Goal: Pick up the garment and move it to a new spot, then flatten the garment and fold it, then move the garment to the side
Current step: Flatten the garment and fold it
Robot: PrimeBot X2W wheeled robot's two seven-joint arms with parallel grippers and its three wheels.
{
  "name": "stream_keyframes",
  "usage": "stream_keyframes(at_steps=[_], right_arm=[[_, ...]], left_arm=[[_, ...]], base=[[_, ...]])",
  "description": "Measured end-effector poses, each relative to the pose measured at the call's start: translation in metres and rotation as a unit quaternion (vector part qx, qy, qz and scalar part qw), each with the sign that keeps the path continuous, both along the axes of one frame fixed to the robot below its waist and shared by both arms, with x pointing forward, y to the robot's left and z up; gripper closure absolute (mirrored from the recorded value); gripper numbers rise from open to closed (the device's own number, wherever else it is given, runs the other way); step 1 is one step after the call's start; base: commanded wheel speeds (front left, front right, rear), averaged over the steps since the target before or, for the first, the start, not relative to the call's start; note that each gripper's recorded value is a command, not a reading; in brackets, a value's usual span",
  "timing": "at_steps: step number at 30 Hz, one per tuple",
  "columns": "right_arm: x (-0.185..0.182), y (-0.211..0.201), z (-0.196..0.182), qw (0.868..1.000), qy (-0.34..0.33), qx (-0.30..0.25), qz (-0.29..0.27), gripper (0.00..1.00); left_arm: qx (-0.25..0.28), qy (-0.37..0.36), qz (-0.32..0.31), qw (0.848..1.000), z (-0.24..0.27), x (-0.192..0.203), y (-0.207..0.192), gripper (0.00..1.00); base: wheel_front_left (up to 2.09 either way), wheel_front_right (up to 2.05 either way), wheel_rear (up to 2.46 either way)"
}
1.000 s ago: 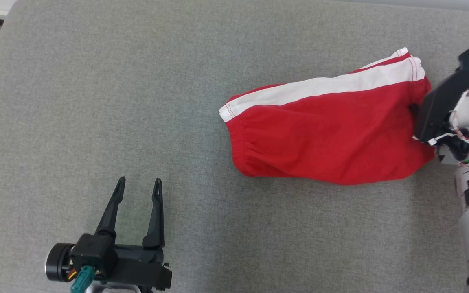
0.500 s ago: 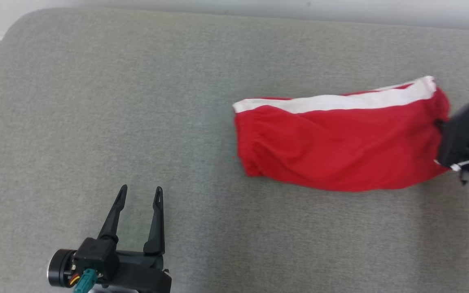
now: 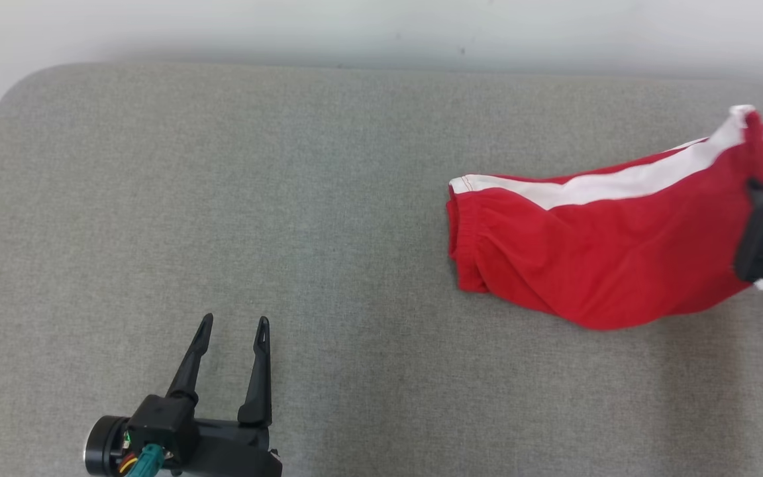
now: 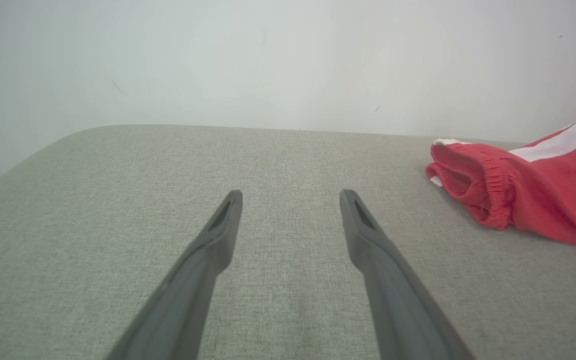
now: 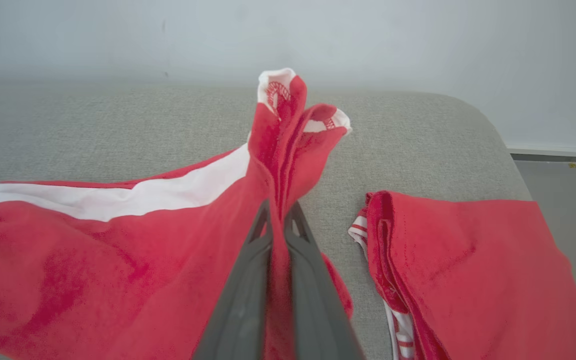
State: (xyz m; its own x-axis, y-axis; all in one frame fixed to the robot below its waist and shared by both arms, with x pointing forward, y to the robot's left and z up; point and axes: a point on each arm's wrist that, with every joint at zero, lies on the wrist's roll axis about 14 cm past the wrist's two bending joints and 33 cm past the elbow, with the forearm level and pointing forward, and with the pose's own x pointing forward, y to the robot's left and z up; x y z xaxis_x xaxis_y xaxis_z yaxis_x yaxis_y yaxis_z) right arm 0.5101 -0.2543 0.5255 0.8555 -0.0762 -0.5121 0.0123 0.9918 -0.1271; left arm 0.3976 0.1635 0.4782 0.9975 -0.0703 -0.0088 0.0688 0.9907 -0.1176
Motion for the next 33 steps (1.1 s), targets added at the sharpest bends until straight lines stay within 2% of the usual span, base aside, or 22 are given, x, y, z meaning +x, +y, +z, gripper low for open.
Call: stream_keyframes(at_steps=[7,15,25,26,27,33], right_arm=[[0.008,0.065,0.007,0.997,0.007,0.028,0.076,1.00],[0.014,0.142,-0.011,0.985,0.047,0.054,0.158,1.00],[0.005,0.193,-0.038,0.969,0.093,0.057,0.221,1.00],[0.003,0.197,-0.039,0.967,0.098,0.064,0.227,0.72],[0.002,0.202,-0.038,0.965,0.094,0.076,0.231,0.00],[-0.004,0.225,-0.015,0.952,0.071,0.155,0.255,0.00]], left_arm=[[-0.004,-0.005,0.002,1.000,0.004,-0.006,0.001,0.00],[-0.007,-0.002,0.023,1.000,0.004,-0.017,0.012,0.00],[-0.007,-0.001,0.040,0.999,0.004,-0.027,0.023,0.00],[-0.007,-0.001,0.041,0.999,0.004,-0.027,0.023,0.00],[-0.007,0.000,0.041,0.999,0.004,-0.027,0.023,0.00],[-0.008,-0.001,0.038,0.999,0.004,-0.027,0.020,0.00]], base=[[0.00,0.00,0.00],[0.00,0.00,0.00],[0.00,0.00,0.00],[0.00,0.00,0.00],[0.00,0.00,0.00],[0.00,0.00,0.00]])
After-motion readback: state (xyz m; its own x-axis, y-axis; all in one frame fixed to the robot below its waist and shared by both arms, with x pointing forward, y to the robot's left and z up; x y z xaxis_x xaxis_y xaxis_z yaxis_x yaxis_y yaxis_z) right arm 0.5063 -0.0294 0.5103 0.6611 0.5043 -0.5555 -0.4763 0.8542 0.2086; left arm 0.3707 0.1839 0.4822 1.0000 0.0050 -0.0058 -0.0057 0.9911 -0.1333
